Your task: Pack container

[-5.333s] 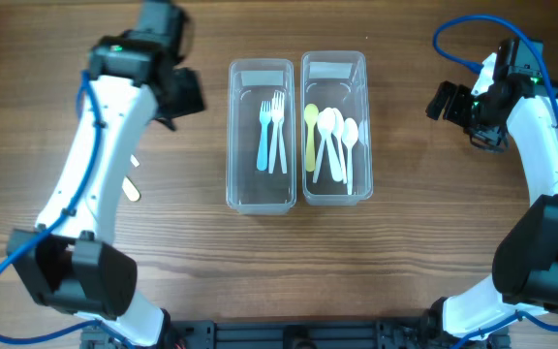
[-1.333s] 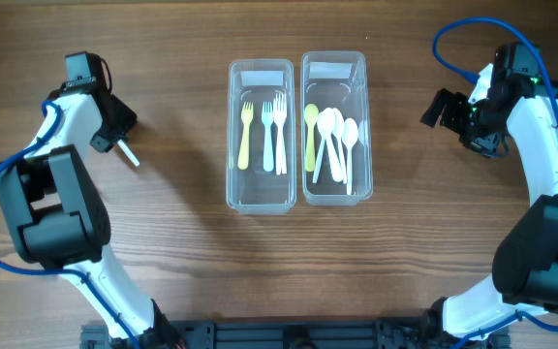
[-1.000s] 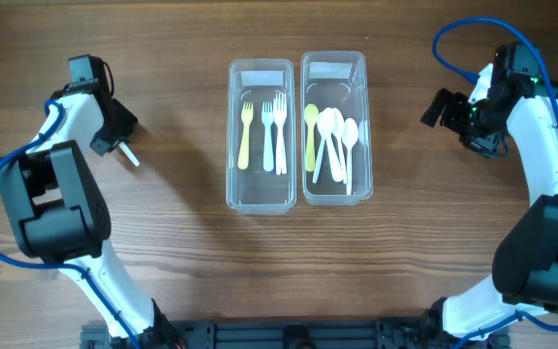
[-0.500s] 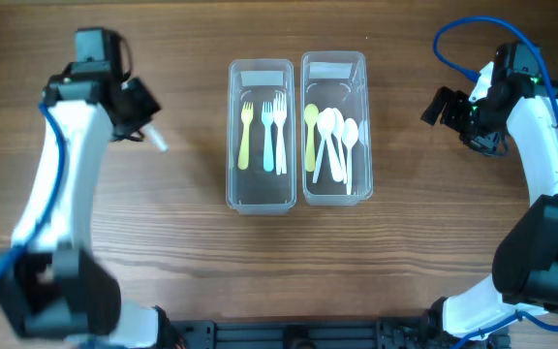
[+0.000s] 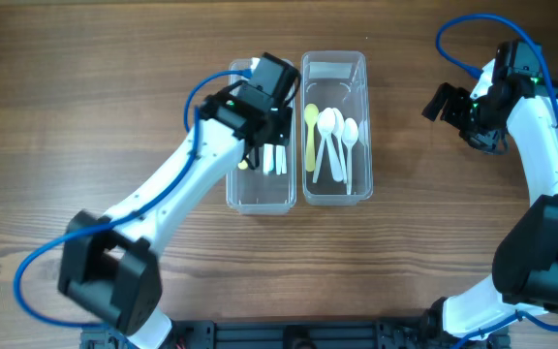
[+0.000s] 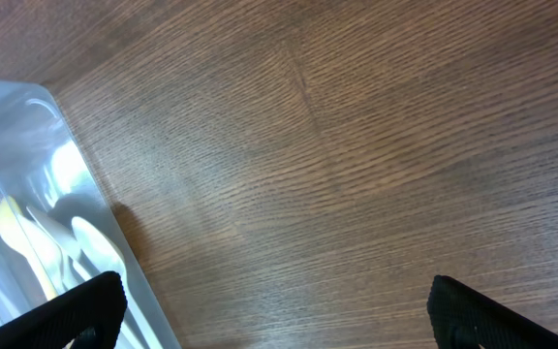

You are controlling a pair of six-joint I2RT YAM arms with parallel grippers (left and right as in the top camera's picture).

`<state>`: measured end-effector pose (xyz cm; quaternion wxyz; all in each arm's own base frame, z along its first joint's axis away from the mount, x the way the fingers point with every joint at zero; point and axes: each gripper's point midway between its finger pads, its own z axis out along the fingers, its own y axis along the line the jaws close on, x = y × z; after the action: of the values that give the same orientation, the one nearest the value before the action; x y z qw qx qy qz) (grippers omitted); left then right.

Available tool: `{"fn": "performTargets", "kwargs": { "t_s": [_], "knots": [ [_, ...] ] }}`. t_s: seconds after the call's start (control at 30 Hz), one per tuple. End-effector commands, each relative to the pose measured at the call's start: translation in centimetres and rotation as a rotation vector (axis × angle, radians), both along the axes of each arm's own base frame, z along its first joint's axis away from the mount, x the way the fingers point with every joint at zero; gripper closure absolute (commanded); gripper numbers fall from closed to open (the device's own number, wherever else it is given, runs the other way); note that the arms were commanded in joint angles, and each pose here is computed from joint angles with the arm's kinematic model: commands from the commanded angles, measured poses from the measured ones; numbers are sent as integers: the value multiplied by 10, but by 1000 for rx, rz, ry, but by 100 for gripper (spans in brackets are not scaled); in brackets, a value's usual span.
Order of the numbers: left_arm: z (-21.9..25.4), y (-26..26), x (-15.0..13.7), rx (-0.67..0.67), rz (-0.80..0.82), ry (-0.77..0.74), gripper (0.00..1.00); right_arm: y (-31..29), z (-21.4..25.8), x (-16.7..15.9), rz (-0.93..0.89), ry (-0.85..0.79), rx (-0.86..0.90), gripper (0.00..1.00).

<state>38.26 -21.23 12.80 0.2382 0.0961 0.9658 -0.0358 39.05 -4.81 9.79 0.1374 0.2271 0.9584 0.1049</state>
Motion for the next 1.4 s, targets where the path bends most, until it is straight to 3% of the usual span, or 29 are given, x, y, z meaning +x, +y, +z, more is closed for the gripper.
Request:
{"fn": "performTargets", "kwargs": {
  "t_s": [0.0, 0.13, 0.27, 0.37, 0.43, 0.57, 0.67, 0.77, 0.8, 0.87, 1.13, 1.37],
  "knots": [
    [-24, 7, 9, 74, -48, 11, 65, 1, -2, 0, -3, 3, 11, 0],
    [-8, 16, 17, 63, -16, -18, 53, 1, -2, 0, -2, 2, 10, 0],
    [64, 37, 30, 2, 102, -157, 44, 1, -2, 0, -2, 0, 10, 0],
    [130, 67, 27, -51, 174, -303, 28, 6, 3, 2, 88, -27, 10, 2],
    [164, 97, 19, -78, 233, -370, 21, 11, 27, 8, 198, -103, -6, 9],
    [209, 162, -3, -89, 368, -464, 9, 7, 115, 22, 265, -328, -115, 9],
    [234, 204, -25, -51, 430, -527, 8, 8, 204, 15, 281, -539, -205, 6],
    [253, 222, -53, 1, 415, -569, 7, 14, 289, -16, 308, -746, -312, 0],
    [258, 226, -61, 10, 423, -583, 2, 17, 312, -29, 305, -806, -336, 1],
    [266, 235, -75, 19, 450, -605, 0, 22, 340, -52, 299, -890, -369, 0],
    [257, 240, -104, 40, 456, -547, 0, 35, 381, -114, 290, -1014, -418, 0],
    [255, 240, -102, 42, 456, -539, 0, 37, 364, -119, 295, -947, -391, 0]
  ]
}}
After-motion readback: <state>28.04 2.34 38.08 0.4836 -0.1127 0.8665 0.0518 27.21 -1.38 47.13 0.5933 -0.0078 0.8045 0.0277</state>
